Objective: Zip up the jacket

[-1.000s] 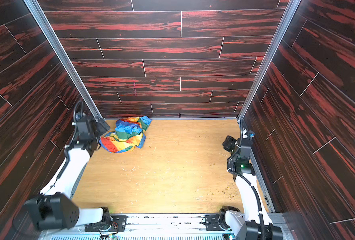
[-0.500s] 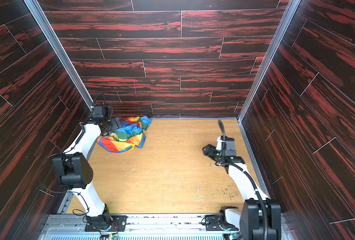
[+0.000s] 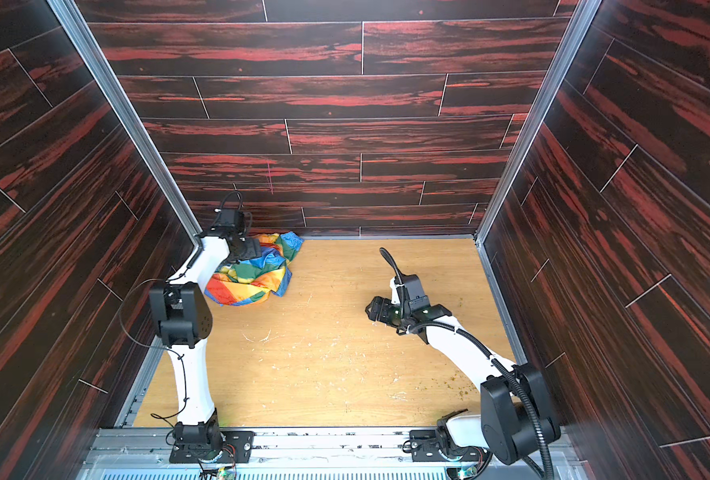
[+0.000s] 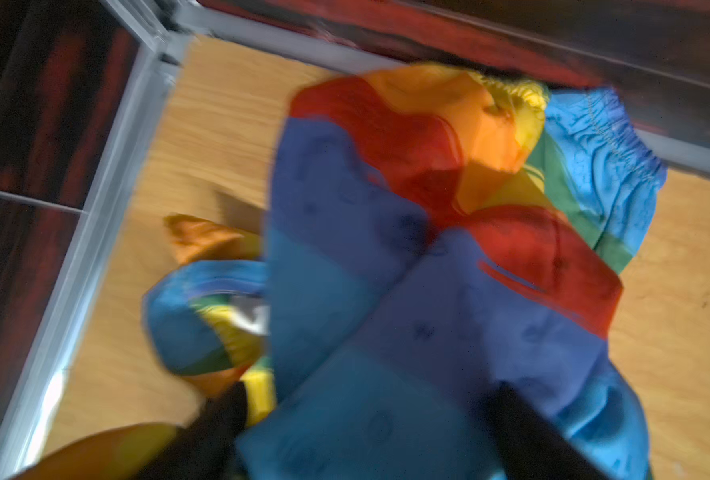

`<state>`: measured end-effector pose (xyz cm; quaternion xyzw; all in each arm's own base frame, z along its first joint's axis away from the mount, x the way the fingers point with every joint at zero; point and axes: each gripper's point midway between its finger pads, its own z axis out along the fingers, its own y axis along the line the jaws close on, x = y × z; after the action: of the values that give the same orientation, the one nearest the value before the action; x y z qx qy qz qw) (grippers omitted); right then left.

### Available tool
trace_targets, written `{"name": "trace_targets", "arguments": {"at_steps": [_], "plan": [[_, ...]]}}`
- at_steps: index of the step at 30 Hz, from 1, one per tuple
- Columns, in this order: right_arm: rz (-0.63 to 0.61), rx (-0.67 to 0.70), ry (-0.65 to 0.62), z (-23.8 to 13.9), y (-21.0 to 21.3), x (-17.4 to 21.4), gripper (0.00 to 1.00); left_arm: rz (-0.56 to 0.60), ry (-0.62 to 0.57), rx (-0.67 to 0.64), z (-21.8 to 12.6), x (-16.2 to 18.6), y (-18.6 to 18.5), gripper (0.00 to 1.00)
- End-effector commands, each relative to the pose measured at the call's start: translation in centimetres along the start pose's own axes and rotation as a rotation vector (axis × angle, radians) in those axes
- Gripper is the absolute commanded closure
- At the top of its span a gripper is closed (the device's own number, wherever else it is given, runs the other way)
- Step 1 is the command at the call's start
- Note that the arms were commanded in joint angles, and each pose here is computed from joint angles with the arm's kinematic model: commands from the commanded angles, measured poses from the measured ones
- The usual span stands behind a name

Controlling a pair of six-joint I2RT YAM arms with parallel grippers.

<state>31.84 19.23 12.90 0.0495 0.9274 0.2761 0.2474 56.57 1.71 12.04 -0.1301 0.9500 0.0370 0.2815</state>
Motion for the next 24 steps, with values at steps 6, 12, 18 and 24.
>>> {"name": "trace_targets", "arguments": {"at_steps": [6, 12, 18, 24], "plan": [[0.023, 0.006, -0.016, 0.3, 1.5, -1.0, 0.23, 0.026, -0.061, 0.043, -6.9, -2.0, -1.8, 1.00], [0.017, -0.121, -0.052, -0.2, 5.3, -3.6, 0.19, 0.048, -0.272, 0.387, -19.3, -5.7, -8.2, 1.00], [0.001, -0.287, -0.131, -2.1, 10.6, -8.6, 0.13, 0.179, -0.331, 0.854, -31.1, -4.5, -17.0, 1.00], [-0.016, -0.377, -0.189, -3.9, 13.9, -12.6, 0.13, 0.190, -0.302, 1.206, -39.1, -3.3, -21.7, 1.00]]}}
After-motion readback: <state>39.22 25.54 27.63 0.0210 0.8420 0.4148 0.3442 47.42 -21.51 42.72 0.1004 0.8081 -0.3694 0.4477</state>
